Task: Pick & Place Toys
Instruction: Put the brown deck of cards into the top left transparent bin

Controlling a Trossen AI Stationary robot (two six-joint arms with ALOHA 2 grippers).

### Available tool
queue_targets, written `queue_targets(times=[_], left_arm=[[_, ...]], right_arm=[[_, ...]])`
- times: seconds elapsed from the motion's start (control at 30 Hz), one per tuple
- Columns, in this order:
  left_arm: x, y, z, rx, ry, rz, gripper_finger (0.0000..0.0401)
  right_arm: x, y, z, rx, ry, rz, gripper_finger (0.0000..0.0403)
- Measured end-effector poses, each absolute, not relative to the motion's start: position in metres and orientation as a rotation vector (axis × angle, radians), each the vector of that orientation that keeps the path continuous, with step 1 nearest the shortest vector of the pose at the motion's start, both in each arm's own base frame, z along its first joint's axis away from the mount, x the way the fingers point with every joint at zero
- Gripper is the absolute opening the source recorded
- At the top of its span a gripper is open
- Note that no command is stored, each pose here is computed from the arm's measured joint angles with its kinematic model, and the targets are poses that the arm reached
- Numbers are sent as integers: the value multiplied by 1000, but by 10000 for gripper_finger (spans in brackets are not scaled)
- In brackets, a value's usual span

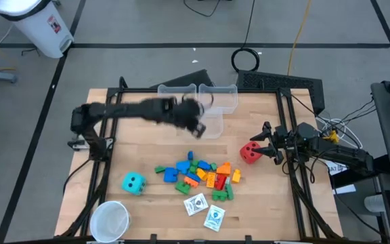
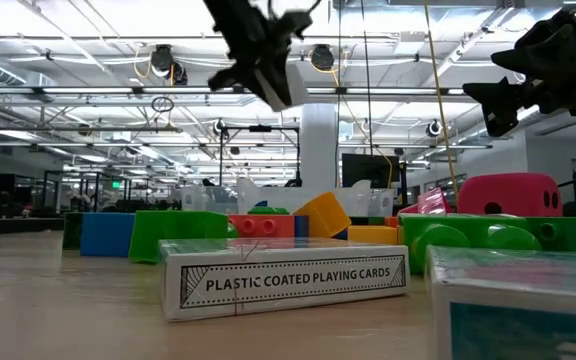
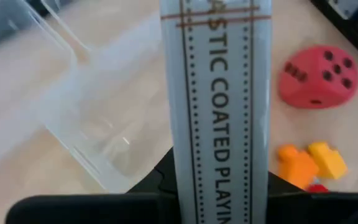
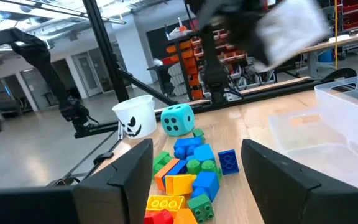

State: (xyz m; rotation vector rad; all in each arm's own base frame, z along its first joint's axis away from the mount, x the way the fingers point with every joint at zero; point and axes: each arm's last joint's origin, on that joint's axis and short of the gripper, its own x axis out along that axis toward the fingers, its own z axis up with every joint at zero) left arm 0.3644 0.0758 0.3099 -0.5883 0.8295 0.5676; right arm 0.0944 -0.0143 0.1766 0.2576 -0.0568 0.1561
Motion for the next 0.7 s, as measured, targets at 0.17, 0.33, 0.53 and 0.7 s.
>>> queue_targets(times=[0.17, 0.33, 0.53, 0.7], left_arm=[[338, 133, 304, -570, 943, 631, 65], [315, 170, 301, -439, 1042, 621, 65], [298, 192, 300, -226, 1158, 500, 65], [296, 207, 288, -136, 1209, 387, 65]], right_arm=[[94, -14, 177, 258, -57, 156, 215], [94, -14, 177, 258, -57, 156, 215], [94, -14, 177, 258, -57, 156, 215], [94, -14, 177, 258, -57, 156, 215]])
